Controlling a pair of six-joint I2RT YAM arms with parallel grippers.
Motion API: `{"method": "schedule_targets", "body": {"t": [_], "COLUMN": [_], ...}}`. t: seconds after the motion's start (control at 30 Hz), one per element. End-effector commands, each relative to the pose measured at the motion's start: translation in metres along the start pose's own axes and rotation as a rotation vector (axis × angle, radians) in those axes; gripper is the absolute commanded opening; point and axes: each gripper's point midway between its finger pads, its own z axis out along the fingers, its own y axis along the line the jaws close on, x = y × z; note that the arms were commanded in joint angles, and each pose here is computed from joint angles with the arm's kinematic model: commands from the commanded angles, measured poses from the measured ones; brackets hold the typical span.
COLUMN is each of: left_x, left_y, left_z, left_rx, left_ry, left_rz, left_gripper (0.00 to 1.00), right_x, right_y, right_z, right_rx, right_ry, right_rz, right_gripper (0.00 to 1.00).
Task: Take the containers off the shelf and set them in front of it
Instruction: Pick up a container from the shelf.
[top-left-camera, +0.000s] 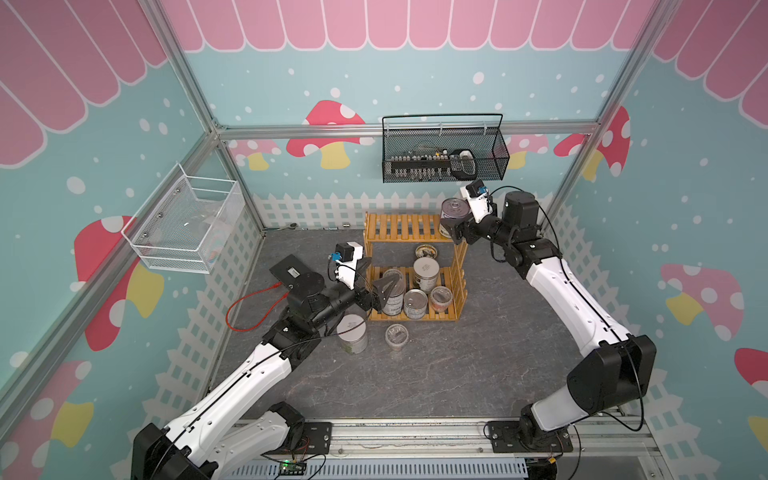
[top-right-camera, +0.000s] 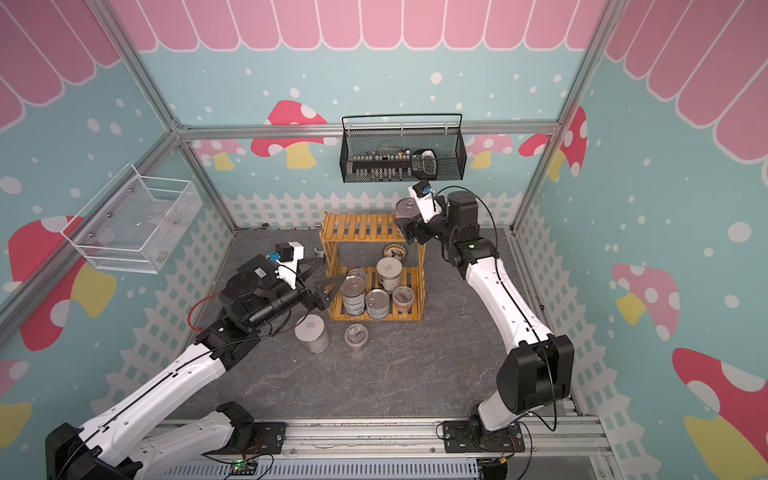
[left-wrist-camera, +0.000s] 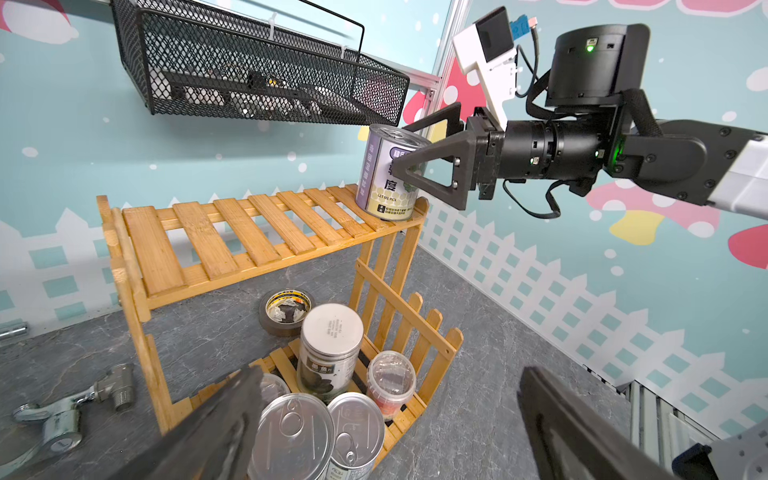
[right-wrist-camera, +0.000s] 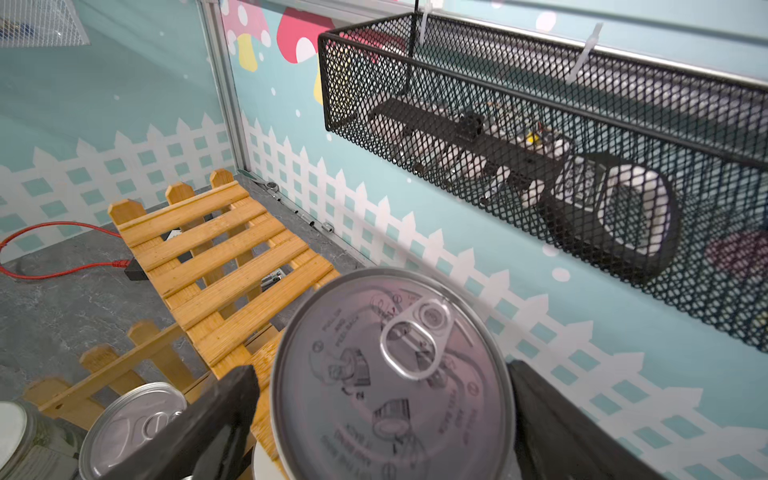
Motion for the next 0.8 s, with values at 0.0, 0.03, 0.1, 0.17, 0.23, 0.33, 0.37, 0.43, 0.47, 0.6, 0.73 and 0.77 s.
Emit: {"method": "schedule_targets", "body": {"t": [0.0,0.03,0.1,0.17,0.23,0.33,0.37,0.43,0.47,0.6,0.73,0.77], "left_x": [0.001,0.001,0.002,0.001,0.001,-0.003,-0.004,-0.006,-0.006,-0.011,-0.013,-0.014], "left_y": [-0.001,-0.001,-0.002,-0.002,-0.002,-0.002,-0.001,-0.002,-0.001,0.003,0.008,0.009], "left_z": [0.0,0.0,0.0,-0.001,-0.001,0.0,0.0,0.0,0.0,0.001,0.001,0.001], "left_rx": [0.019,0.02,0.024,0.028,0.03,0.029,0.031,0.036,0.037,0.039,0.039,0.038], "left_ry": [0.01,0.011,0.014,0.013,0.012,0.007,0.005,0.003,0.003,-0.002,-0.005,-0.006], "left_rz": [-0.01,-0.012,-0.012,-0.012,-0.01,-0.007,-0.006,-0.004,-0.004,-0.004,-0.011,-0.012], "left_gripper": [0.99,0.99,0.99,0.99,0.99,0.99,0.99,0.99,0.99,0.99,0.99,0.99], "right_x": [-0.011,-0.009,-0.009,-0.011,-0.016,-0.03,-0.034,-0.042,-0.044,-0.05,-0.037,-0.03], "right_y": [-0.004,-0.003,-0.002,-0.002,0.0,0.008,0.012,0.023,0.029,0.06,0.102,0.114], "right_z": [0.004,0.006,0.006,0.004,0.001,-0.01,-0.015,-0.025,-0.031,-0.057,-0.079,-0.084], "right_rx": [-0.018,-0.023,-0.028,-0.028,-0.038,-0.07,-0.087,-0.126,-0.15,-0.24,-0.324,-0.34], "right_ry": [-0.027,-0.023,-0.021,-0.025,-0.038,-0.076,-0.089,-0.115,-0.128,-0.172,-0.175,-0.169], "right_rz": [0.0,0.003,0.003,0.004,-0.003,-0.025,-0.033,-0.048,-0.054,-0.076,-0.088,-0.089], "right_gripper": [0.87,0.84,0.77,0.75,0.74,0.71,0.71,0.71,0.7,0.69,0.69,0.69]}}
